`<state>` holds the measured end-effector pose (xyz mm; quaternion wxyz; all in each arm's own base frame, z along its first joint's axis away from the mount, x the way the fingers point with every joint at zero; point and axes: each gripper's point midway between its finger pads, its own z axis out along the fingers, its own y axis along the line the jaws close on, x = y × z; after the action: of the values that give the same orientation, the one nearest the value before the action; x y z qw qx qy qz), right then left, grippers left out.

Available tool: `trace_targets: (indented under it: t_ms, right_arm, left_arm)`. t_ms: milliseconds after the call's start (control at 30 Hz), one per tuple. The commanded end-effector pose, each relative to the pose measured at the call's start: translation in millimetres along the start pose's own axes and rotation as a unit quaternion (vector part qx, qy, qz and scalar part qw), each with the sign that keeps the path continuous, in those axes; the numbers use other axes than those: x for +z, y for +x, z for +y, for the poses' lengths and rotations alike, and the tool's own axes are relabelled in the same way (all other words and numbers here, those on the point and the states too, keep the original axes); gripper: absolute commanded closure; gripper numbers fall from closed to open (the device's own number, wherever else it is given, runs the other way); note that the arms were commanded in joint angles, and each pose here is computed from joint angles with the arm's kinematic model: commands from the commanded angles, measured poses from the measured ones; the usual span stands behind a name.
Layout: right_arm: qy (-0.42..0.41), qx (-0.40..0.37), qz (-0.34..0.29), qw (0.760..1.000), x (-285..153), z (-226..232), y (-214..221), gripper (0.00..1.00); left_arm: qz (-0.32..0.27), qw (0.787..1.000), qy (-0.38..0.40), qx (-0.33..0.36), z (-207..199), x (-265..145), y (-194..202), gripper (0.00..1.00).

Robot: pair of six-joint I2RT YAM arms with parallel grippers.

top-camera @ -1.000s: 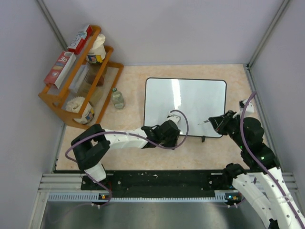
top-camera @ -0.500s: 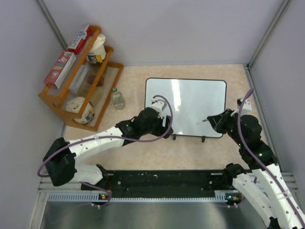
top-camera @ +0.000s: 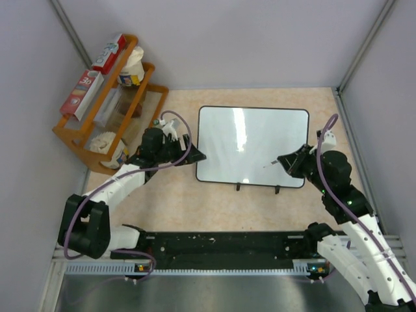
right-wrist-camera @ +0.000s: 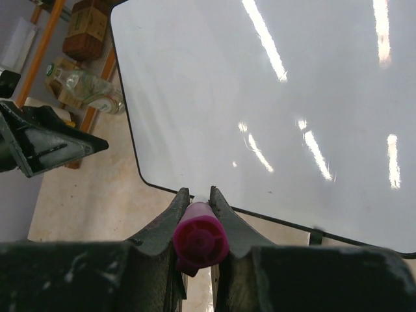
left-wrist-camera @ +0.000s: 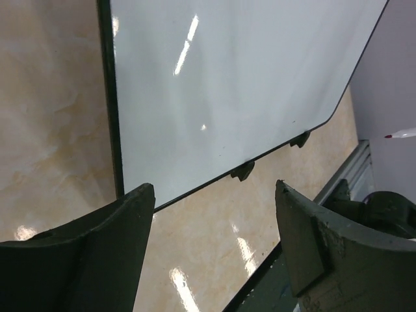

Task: Write a sentence on the whiteboard
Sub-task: Hold the whiteboard on the whiteboard stand.

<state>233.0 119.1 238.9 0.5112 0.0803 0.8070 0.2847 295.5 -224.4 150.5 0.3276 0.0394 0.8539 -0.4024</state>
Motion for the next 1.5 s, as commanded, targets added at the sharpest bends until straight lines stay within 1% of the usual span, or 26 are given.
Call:
trace_targets:
  t_ms: [0,33,133,300,433,633,833,967,1000,1067,1100,1167,1200,1267,1300,1367,1400,1433,1467]
  right_arm:
    - [-0.022,-0.009,-0.024,0.999,3,10,-16,1.00]
    - [-0.022,-0.008,-0.022,0.999,4,10,-16,1.00]
    - [-0.023,-0.008,-0.021,0.999,5,11,-16,1.00]
    - [-0.021,-0.008,-0.021,1.000,5,10,-16,1.00]
    - [-0.024,-0.009,-0.022,0.999,3,12,-16,1.00]
    - [-0.021,-0.008,-0.022,1.000,4,10,-15,1.00]
    - [-0.021,-0.010,-0.022,1.000,4,10,-15,1.00]
    - [-0.021,-0.009,-0.022,0.999,3,10,-16,1.00]
    - [-0.021,-0.009,-0.022,1.000,3,10,-15,1.00]
    - [-0.020,-0.009,-0.021,1.000,3,9,-15,1.00]
    - [-0.021,-0.009,-0.022,1.000,3,9,-15,1.00]
    - [-0.021,-0.007,-0.022,0.999,2,9,-14,1.00]
    - [-0.021,-0.007,-0.024,0.999,2,9,-15,1.00]
    - [-0.021,-0.007,-0.024,0.999,1,9,-14,1.00]
    - [-0.021,-0.006,-0.025,0.999,1,9,-15,1.00]
    - [-0.022,-0.006,-0.026,0.999,0,10,-15,1.00]
    - [-0.023,-0.006,-0.027,0.999,-1,10,-15,1.00]
    - [-0.023,-0.006,-0.028,0.999,-1,10,-15,1.00]
    - [-0.023,-0.007,-0.028,0.999,-1,10,-15,1.00]
  left_arm:
    - [-0.007,0.991,0.132,-0.016,-18,-11,-19,0.22]
    - [-0.003,0.991,0.132,-0.027,-9,-7,-20,0.23]
    - [-0.003,0.991,0.129,-0.030,0,1,-25,0.24]
    - [-0.008,0.995,0.099,-0.020,19,16,-34,0.25]
    - [-0.022,0.998,0.057,-0.009,40,22,-44,0.25]
    - [-0.019,0.999,0.042,0.007,55,34,-48,0.26]
    - [-0.014,0.997,0.076,0.017,56,47,-45,0.27]
    - [-0.029,0.992,0.115,0.036,47,51,-53,0.27]
    - [-0.022,0.991,0.130,0.034,45,54,-50,0.28]
    - [-0.025,0.988,0.151,0.033,40,56,-53,0.32]
    - [-0.017,0.986,0.164,0.031,39,58,-49,0.37]
    - [-0.015,0.984,0.173,0.025,37,60,-46,0.44]
    - [-0.017,0.983,0.182,0.031,36,61,-46,0.52]
    - [-0.013,0.981,0.191,0.029,34,61,-40,0.60]
    - [-0.017,0.980,0.196,0.034,32,61,-41,0.67]
    - [-0.017,0.977,0.208,0.031,29,58,-37,0.74]
    - [-0.025,0.975,0.218,0.041,26,57,-38,0.78]
    - [-0.024,0.973,0.225,0.037,23,55,-38,0.85]
    - [-0.025,0.972,0.231,0.039,20,54,-38,0.89]
